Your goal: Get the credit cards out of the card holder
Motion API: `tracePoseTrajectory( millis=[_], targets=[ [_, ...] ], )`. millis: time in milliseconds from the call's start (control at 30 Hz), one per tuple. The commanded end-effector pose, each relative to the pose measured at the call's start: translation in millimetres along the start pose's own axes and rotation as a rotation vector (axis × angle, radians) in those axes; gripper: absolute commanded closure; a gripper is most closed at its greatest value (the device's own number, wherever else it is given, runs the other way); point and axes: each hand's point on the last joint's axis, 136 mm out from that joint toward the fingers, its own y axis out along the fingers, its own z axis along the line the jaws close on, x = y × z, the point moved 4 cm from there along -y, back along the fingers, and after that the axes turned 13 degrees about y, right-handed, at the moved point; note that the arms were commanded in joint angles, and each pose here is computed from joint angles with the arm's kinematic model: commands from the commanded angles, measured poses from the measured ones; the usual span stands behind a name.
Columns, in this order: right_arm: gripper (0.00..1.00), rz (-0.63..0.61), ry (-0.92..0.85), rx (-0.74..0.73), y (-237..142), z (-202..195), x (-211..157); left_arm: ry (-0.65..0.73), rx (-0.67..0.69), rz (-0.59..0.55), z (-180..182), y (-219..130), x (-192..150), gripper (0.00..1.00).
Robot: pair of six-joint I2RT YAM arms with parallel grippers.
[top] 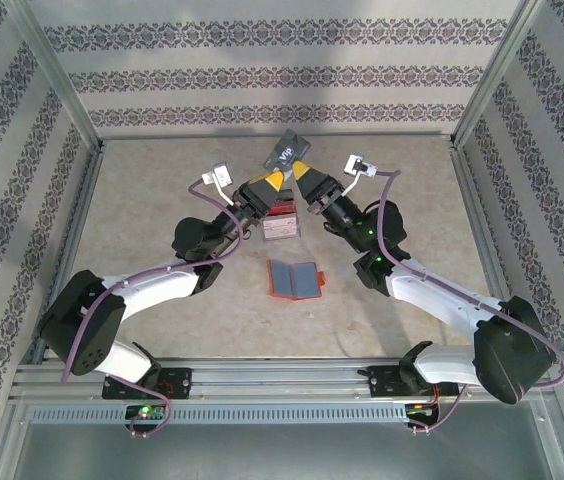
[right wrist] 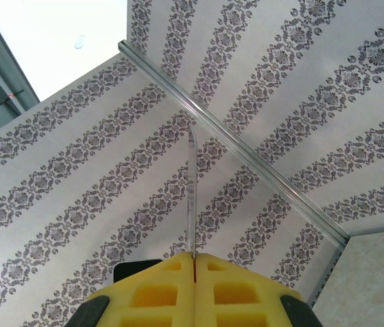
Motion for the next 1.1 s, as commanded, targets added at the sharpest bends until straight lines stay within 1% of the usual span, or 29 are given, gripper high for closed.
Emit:
tracePoseTrajectory(
  millis=[0, 133, 167, 200, 233, 300, 367, 433, 467, 600, 700, 900, 1067],
  targets=[
    [1.0, -0.012, -0.004, 0.078, 4, 20, 2, 0.004, -0.064, -0.059, -16, 4, 11, 0.88],
    [1.0, -0.008, -0.005, 0.08, 4, 20, 1, 0.007, -0.062, -0.06, -16, 3, 11, 0.99],
    [1.0, -0.009, -0.008, 0.079, 3, 19, 1, 0.008, -0.06, -0.06, -16, 3, 11, 1.0],
    [0.98, -0.008, -0.01, 0.079, 3, 20, 1, 0.009, -0.057, -0.061, -16, 2, 11, 1.0],
    [0.88, -0.01, -0.017, 0.075, 2, 19, 1, 0.013, -0.057, -0.059, -16, 1, 11, 1.0],
    [0.79, -0.017, -0.032, 0.062, -2, 18, 2, 0.018, -0.053, -0.053, -15, -1, 9, 1.0],
    [0.64, -0.023, -0.053, 0.037, -7, 15, 4, 0.029, -0.056, -0.043, -14, -3, 8, 1.0],
    [0.54, -0.022, -0.078, 0.014, -14, 12, 6, 0.038, -0.067, -0.029, -14, -5, 8, 1.0],
    [0.49, -0.02, -0.087, -0.008, -18, 9, 8, 0.041, -0.07, -0.02, -13, -7, 8, 1.0],
    [0.42, 0.003, -0.14, -0.085, -39, 0, 19, 0.076, -0.108, 0.036, -12, -16, 7, 1.0],
    [0.35, 0.038, -0.199, -0.14, -56, -6, 29, 0.119, -0.132, 0.121, -13, -21, 4, 1.0],
    [0.24, 0.166, -0.354, -0.215, -86, -9, 39, 0.262, -0.143, 0.351, -21, -30, -6, 1.0],
    [0.2, 0.257, -0.495, -0.259, -106, -1, 50, 0.399, -0.092, 0.581, -26, -42, -12, 1.0]
  ],
)
